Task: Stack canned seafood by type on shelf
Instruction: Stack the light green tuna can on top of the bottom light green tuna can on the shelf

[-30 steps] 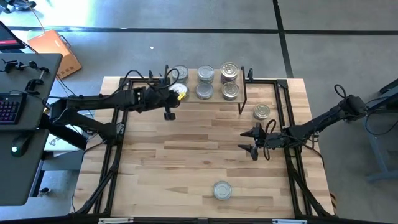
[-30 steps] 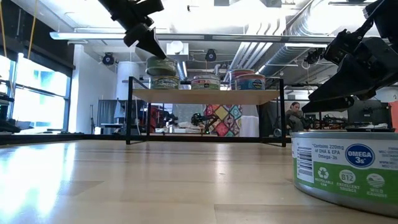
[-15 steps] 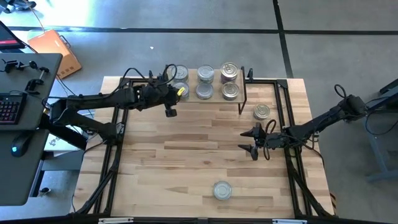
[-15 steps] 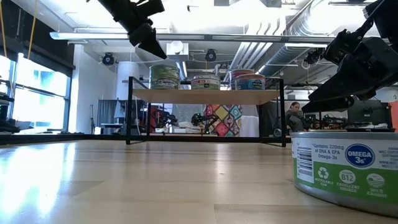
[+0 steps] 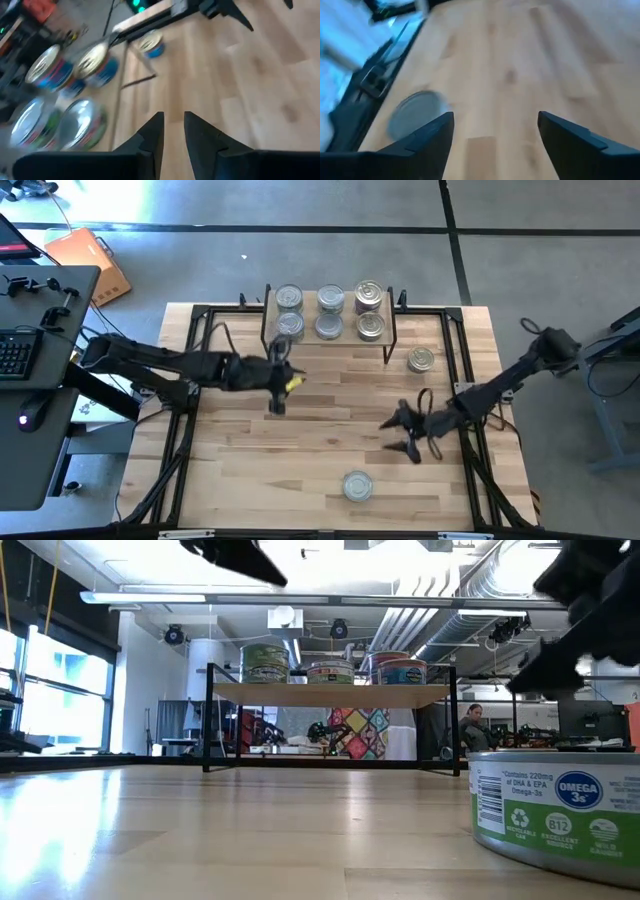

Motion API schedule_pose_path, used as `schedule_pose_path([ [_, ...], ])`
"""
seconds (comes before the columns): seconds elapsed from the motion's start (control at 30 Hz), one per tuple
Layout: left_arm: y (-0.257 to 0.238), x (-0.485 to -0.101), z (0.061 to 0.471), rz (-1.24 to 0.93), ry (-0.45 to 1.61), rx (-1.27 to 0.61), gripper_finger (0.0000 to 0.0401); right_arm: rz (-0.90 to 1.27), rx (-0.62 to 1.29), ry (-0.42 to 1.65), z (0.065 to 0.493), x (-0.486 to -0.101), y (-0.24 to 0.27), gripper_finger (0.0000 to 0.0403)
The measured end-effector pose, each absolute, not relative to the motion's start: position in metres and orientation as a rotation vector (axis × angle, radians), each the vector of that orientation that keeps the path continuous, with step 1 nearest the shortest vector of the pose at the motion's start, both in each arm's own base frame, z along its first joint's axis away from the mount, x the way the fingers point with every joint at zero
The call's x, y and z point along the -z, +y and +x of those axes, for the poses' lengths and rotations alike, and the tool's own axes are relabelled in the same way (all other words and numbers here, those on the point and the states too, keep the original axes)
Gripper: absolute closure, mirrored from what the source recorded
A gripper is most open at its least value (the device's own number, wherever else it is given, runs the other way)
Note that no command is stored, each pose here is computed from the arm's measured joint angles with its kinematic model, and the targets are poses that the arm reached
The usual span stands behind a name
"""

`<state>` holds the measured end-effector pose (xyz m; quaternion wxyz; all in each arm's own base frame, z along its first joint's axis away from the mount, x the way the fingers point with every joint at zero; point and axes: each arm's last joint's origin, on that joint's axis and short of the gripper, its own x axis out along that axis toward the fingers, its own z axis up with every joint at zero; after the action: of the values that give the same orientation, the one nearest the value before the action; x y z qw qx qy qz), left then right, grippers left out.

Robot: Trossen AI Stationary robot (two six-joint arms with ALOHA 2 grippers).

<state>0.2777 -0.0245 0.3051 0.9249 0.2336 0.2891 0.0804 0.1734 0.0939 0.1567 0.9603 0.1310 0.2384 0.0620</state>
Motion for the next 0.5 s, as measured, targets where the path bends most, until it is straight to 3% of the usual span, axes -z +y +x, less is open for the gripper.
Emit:
schedule_pose_path([
  [0.2, -0.052, -0.289, 0.291, 0.446, 0.593, -0.134, 0.0353, 0.101, -0.429, 0.576, 0.215, -0.165, 0.141, 0.0189],
  [0.5, -0.088, -0.225, 0.326, 0.283, 0.678, -0.182, 0.0366, 0.053, -0.821, 0.671, 0.269, -0.148, 0.164, 0.0352],
])
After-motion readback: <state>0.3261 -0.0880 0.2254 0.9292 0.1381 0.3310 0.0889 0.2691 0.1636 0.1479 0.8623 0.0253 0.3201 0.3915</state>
